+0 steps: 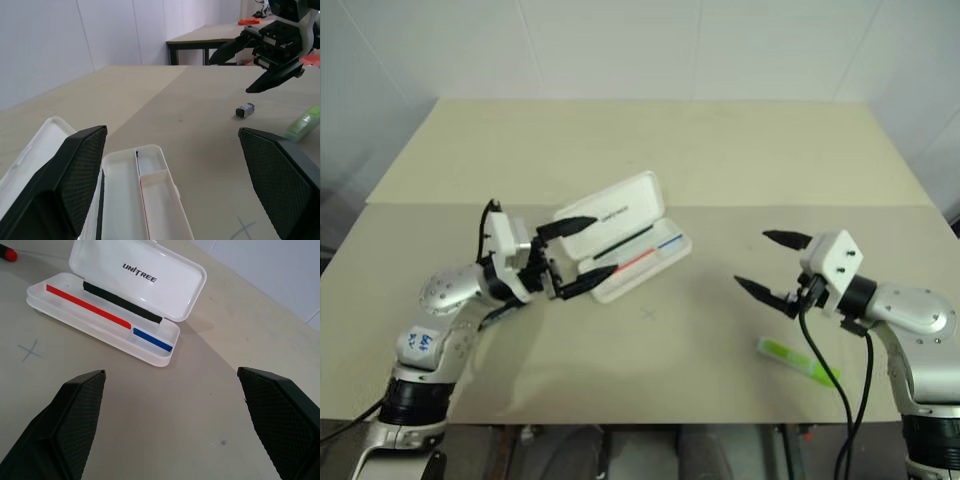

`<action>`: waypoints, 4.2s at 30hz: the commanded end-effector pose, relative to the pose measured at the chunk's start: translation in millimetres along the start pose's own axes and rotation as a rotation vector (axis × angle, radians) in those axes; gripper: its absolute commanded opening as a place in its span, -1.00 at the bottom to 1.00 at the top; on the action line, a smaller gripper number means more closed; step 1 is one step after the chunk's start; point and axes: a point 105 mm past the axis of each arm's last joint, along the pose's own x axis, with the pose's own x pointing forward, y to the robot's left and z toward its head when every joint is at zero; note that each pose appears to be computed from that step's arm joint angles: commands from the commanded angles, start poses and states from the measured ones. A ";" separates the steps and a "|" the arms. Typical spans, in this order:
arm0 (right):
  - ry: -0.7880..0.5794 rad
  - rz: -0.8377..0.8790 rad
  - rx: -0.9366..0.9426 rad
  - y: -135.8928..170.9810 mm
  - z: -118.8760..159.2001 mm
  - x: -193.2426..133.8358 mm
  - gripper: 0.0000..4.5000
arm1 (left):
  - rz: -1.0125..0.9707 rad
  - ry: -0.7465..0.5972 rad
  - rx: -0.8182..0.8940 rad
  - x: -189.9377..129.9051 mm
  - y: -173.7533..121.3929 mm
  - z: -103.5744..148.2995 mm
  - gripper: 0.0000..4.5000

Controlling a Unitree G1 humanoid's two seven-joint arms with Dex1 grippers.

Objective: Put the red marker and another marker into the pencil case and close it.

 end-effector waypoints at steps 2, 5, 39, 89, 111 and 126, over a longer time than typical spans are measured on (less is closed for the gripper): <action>-0.046 0.012 -0.029 0.3 16.3 2.4 0.98 | -0.003 -0.007 0.008 -1.9 -3.6 5.5 1.00; -0.049 0.039 -0.012 5.9 17.6 4.4 0.98 | -0.005 0.009 -0.001 -3.0 -9.7 -0.8 1.00; -0.229 0.127 0.096 51.4 45.3 32.5 1.00 | 0.030 0.314 -0.071 -3.7 -32.9 -49.2 -0.02; -0.014 0.180 0.076 46.0 19.1 -15.7 1.00 | -0.222 0.447 -0.023 -17.2 -48.6 -69.3 -0.99; -0.046 0.142 0.057 47.1 32.1 -14.0 1.00 | -0.455 0.446 0.038 -10.6 -57.9 -74.6 -0.99; -0.081 0.128 0.079 53.9 33.1 -4.1 1.00 | -0.434 0.363 -0.014 1.1 -68.8 -53.9 0.47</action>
